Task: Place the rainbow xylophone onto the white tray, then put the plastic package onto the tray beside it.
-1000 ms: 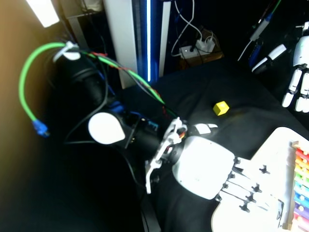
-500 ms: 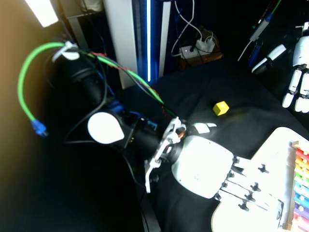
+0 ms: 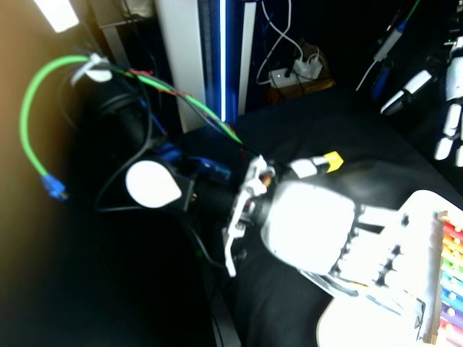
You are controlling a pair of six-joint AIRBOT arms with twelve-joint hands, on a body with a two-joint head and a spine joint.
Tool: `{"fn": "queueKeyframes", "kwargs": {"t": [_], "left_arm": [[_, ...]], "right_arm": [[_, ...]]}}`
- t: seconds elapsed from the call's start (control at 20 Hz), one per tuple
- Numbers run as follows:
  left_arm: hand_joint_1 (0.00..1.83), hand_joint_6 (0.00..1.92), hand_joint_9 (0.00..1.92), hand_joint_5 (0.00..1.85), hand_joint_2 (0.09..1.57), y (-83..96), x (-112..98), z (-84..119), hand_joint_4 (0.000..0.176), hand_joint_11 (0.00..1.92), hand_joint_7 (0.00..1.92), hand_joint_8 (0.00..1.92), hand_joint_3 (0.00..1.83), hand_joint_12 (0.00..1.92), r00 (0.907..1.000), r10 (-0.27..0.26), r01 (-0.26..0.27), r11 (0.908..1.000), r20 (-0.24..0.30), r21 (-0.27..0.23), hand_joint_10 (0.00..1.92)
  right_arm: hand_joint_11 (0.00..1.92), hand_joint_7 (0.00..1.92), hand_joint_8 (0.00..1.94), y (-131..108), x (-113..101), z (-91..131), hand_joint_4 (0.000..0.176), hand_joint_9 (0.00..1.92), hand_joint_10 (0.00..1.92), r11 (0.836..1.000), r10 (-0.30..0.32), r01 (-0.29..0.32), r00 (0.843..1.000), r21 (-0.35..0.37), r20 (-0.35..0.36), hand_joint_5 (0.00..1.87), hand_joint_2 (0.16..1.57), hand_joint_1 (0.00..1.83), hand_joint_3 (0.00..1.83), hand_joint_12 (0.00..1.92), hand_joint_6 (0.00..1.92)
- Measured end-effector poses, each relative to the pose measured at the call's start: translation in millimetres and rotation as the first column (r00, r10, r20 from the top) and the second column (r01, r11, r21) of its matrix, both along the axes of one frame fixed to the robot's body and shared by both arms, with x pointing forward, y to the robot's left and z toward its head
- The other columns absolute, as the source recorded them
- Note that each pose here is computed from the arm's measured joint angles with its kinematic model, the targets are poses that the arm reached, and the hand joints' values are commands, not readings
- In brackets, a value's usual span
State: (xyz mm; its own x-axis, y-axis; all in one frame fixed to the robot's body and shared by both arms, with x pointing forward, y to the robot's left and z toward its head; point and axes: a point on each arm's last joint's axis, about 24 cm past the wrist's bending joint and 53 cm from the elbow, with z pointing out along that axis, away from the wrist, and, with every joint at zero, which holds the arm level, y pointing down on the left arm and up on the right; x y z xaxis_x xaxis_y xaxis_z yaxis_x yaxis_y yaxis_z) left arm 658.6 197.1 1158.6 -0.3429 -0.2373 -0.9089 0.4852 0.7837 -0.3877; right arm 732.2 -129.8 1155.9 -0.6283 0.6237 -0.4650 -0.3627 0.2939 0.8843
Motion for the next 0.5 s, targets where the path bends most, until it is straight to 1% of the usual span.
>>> {"fn": "queueKeyframes", "kwargs": {"t": [0.05, 0.1, 0.15, 0.2, 0.25, 0.3, 0.35, 0.4, 0.45, 0.5], "left_arm": [[0.85, 0.00, 0.00, 0.00, 0.65, -0.2, -2.1, 2.6, 0.170, 0.00, 0.00, 0.00, 0.00, 0.00, 0.9999, 0.005, -0.005, 0.9996, 0.011, -0.029, 0.00], [0.89, 0.00, 0.00, 0.00, 0.65, 0.3, -3.9, 5.6, 0.163, 0.00, 0.01, 0.00, 0.00, 0.00, 0.9997, 0.011, -0.010, 0.9983, 0.023, -0.057, 0.00], [0.90, 0.00, 0.00, 0.00, 0.66, 0.5, -6.5, 9.2, 0.126, 0.00, 0.00, 0.00, 0.00, 0.00, 0.9991, 0.015, -0.012, 0.9957, 0.040, -0.092, 0.00], [0.90, 0.00, 0.00, 0.00, 0.67, 3.0, -8.2, 13.3, 0.113, 0.00, 0.00, 0.00, 0.00, 0.00, 0.9983, 0.030, -0.023, 0.9908, 0.050, -0.133, 0.00], [0.88, 0.00, 0.00, 0.00, 0.68, 5.2, -9.6, 17.3, 0.115, 0.00, 0.01, 0.00, 0.00, 0.00, 0.9972, 0.037, -0.026, 0.9869, 0.064, -0.159, 0.00], [0.86, 0.00, 0.00, 0.00, 0.68, 9.9, -11.8, 22.9, 0.124, 0.00, 0.04, 0.01, 0.00, 0.00, 0.9952, 0.059, -0.041, 0.9777, 0.078, -0.206, 0.00], [0.86, 0.00, 0.00, 0.00, 0.68, 13.6, -15.3, 27.2, 0.130, 0.00, 0.04, 0.01, 0.00, 0.00, 0.9933, 0.067, -0.044, 0.9720, 0.094, -0.231, 0.00], [0.83, 0.00, 0.01, 0.00, 0.69, 16.8, -18.8, 30.8, 0.118, 0.01, 0.05, 0.02, 0.01, 0.00, 0.9915, 0.076, -0.047, 0.9662, 0.106, -0.253, 0.00], [0.82, 0.00, 0.01, 0.00, 0.71, 21.0, -22.3, 34.2, 0.112, 0.01, 0.06, 0.02, 0.01, 0.01, 0.9890, 0.086, -0.051, 0.9611, 0.120, -0.271, 0.00], [0.74, 0.00, 0.04, 0.00, 0.74, 24.1, -24.8, 37.6, 0.119, 0.05, 0.10, 0.01, 0.01, 0.03, 0.9868, 0.099, -0.057, 0.9540, 0.128, -0.294, 0.01]], "right_arm": [[0.00, 0.00, 0.00, -3.0, -4.4, 4.9, 0.176, 0.00, 0.00, 1.000, 0.000, 0.000, 1.000, 0.007, 0.017, 0.00, 0.68, 0.75, 0.00, 0.00, 0.00], [0.00, 0.00, 0.00, -7.4, -7.3, 10.9, 0.176, 0.00, 0.00, 0.999, -0.005, 0.004, 1.000, 0.044, 0.026, 0.00, 0.68, 0.86, 0.00, 0.00, 0.00], [0.00, 0.00, 0.00, -12.1, -10.5, 18.3, 0.176, 0.00, 0.00, 0.996, -0.007, 0.004, 0.999, 0.091, 0.035, 0.00, 0.67, 0.89, 0.00, 0.00, 0.00], [0.00, 0.00, 0.00, -15.0, -14.2, 21.0, 0.176, 0.00, 0.00, 0.996, -0.001, -0.003, 0.999, 0.091, 0.047, 0.00, 0.67, 0.89, 0.00, 0.00, 0.00], [0.00, 0.00, 0.00, -15.6, -17.1, 24.1, 0.176, 0.00, 0.00, 0.995, 0.005, -0.010, 0.999, 0.095, 0.053, 0.00, 0.67, 0.86, 0.00, 0.00, 0.00], [0.00, 0.00, 0.00, -13.8, -21.1, 29.9, 0.176, 0.00, 0.00, 0.994, 0.019, -0.026, 0.997, 0.111, 0.070, 0.00, 0.65, 0.79, 0.00, 0.00, 0.00], [0.00, 0.00, 0.00, -12.4, -23.3, 35.4, 0.176, 0.00, 0.00, 0.990, 0.023, -0.034, 0.996, 0.135, 0.081, 0.00, 0.64, 0.74, 0.00, 0.00, 0.00], [0.00, 0.00, 0.00, -11.2, -25.6, 39.6, 0.176, 0.00, 0.00, 0.987, 0.028, -0.041, 0.996, 0.154, 0.090, 0.00, 0.64, 0.71, 0.00, 0.00, 0.00], [0.00, 0.00, 0.00, -9.7, -29.3, 45.1, 0.176, 0.00, 0.00, 0.984, 0.037, -0.055, 0.993, 0.167, 0.110, 0.00, 0.64, 0.69, 0.00, 0.00, 0.00], [0.00, 0.00, 0.00, -7.9, -33.1, 49.0, 0.176, 0.00, 0.00, 0.982, 0.042, -0.063, 0.992, 0.179, 0.119, 0.00, 0.63, 0.67, 0.00, 0.00, 0.00]]}}
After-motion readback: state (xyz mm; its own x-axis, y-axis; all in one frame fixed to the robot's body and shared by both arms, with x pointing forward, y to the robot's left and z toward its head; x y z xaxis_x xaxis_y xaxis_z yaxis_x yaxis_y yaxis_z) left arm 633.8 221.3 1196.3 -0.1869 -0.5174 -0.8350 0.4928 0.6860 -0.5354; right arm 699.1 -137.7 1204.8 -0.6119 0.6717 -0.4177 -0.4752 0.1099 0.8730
